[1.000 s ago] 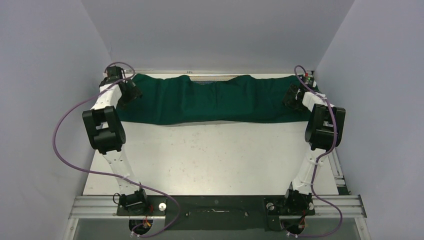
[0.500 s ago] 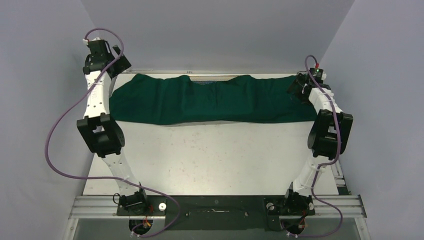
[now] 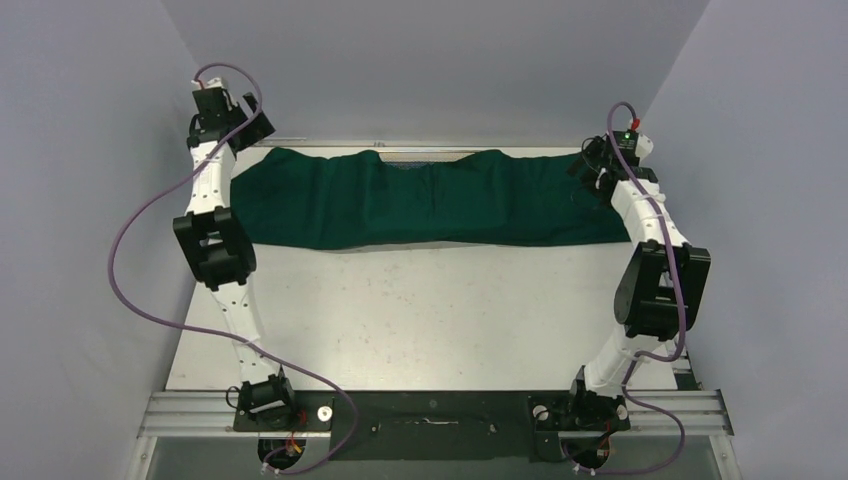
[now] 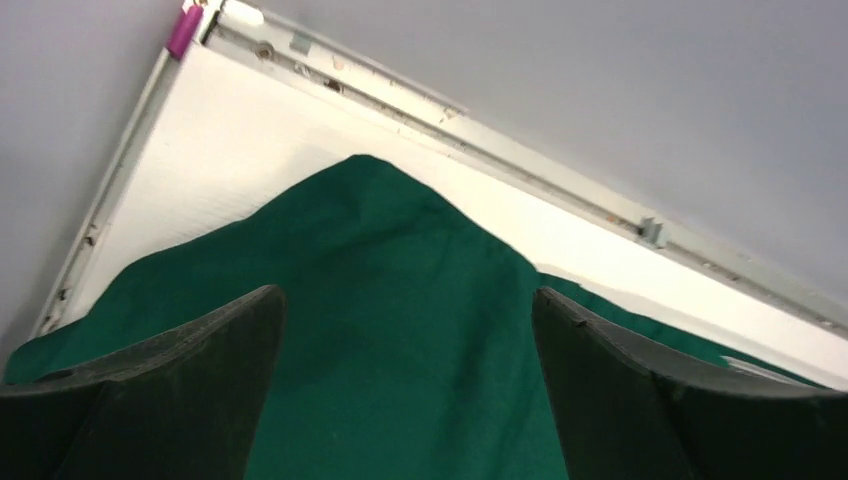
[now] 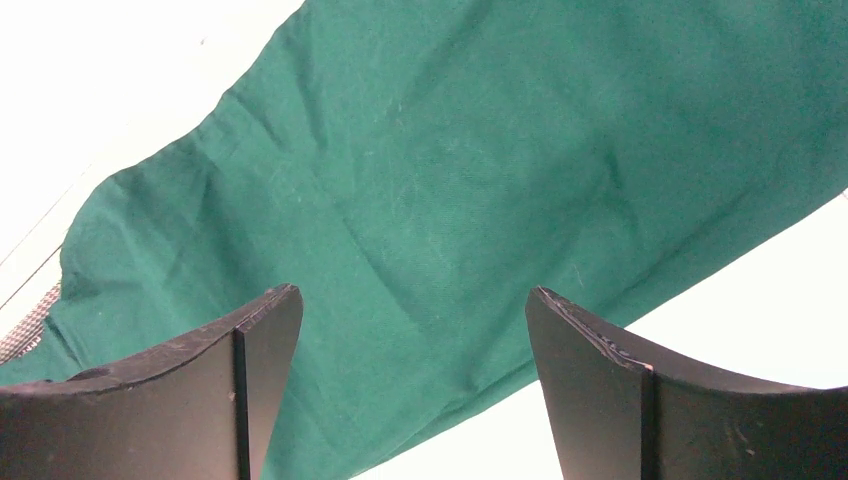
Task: Open and lay out the surgical kit
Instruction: Open the surgical kit at the center of the board.
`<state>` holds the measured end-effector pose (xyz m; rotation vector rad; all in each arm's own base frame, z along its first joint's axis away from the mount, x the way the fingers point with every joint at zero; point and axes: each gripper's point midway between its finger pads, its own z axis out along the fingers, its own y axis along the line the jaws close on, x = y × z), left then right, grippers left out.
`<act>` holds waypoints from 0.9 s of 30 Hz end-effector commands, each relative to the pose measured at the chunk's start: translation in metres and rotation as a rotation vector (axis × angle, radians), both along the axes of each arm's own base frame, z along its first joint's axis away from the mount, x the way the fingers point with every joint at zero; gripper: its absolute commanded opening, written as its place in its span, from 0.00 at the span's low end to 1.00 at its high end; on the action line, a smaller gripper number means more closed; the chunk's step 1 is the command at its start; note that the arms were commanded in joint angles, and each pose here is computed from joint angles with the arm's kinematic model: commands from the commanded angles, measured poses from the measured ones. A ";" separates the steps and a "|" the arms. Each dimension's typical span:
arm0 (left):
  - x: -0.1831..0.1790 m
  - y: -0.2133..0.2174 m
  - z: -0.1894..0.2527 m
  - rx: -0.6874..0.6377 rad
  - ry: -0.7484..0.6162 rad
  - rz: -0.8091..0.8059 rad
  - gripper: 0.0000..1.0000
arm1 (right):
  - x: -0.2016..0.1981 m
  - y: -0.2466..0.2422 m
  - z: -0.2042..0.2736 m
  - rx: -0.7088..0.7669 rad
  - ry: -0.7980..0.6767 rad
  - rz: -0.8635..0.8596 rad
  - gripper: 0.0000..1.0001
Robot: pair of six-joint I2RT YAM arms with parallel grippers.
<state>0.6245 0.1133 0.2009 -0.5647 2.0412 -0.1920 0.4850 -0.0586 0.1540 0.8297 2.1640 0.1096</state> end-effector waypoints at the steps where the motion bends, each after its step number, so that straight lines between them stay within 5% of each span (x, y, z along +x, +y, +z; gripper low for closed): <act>1: 0.030 0.009 -0.007 0.022 -0.090 -0.060 0.89 | -0.010 -0.001 0.037 -0.025 -0.051 -0.038 0.80; 13: 0.049 0.051 -0.072 0.116 -0.086 0.081 0.93 | -0.035 0.018 0.022 -0.007 0.038 0.007 0.80; 27: 0.053 0.048 -0.135 -0.094 -0.014 0.146 0.88 | -0.039 0.035 0.025 0.014 0.052 0.004 0.80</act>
